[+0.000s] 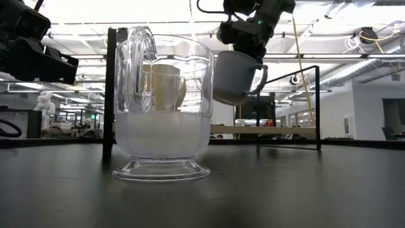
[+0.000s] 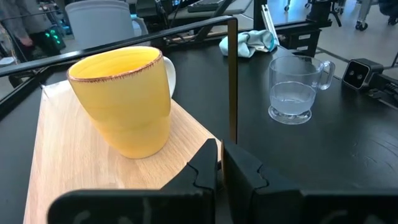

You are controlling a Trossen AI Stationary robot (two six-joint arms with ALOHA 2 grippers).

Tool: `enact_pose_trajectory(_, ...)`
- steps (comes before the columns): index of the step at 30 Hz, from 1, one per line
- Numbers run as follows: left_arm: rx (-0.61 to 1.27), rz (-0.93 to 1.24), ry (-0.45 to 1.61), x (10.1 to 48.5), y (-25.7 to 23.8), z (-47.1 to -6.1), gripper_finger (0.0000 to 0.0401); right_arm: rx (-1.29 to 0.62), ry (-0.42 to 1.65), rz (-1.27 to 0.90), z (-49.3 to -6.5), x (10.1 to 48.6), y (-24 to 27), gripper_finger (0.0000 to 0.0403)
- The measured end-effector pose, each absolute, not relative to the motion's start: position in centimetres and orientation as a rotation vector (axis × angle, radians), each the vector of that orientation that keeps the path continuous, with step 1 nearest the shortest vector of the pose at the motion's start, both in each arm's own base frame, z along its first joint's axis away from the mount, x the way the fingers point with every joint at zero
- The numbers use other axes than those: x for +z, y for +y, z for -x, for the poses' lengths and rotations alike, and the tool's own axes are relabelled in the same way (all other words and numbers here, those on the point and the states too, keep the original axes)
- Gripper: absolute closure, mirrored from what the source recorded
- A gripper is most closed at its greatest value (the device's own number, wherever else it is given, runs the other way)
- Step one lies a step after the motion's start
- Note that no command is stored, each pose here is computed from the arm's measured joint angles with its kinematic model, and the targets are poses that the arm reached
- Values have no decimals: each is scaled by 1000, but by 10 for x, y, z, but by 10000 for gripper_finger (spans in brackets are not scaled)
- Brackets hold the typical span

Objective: Stack small to large cups/mugs on shelf
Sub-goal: Put the gray mug on the shelf

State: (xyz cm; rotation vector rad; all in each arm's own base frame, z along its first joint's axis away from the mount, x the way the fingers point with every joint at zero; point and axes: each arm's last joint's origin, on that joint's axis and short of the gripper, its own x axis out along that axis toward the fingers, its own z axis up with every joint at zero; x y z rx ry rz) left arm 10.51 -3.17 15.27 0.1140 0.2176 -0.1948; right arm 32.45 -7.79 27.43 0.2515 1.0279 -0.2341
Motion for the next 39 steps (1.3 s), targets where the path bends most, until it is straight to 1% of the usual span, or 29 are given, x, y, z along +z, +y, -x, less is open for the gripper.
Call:
enact_pose_trajectory(6,-196,-108,220,153,-32,-105,375,-252,1124,-281,-337,270,-82,399)
enact_pose_trajectory(12,-198,-122,220,153,-32,-105,375,-288,1188,-250,-352,269,-86,399)
enact_pose_trajectory(18,-197,-113,222,152,-32,-105,375,-280,1176,-238,-365,270,-90,399)
enact_pose_trajectory(29,-198,-111,222,152,-32,-105,375,-276,1199,-240,-364,270,-89,399)
enact_pose_trajectory(39,-200,-108,223,152,-32,-105,375,-262,1173,-230,-368,271,-83,399)
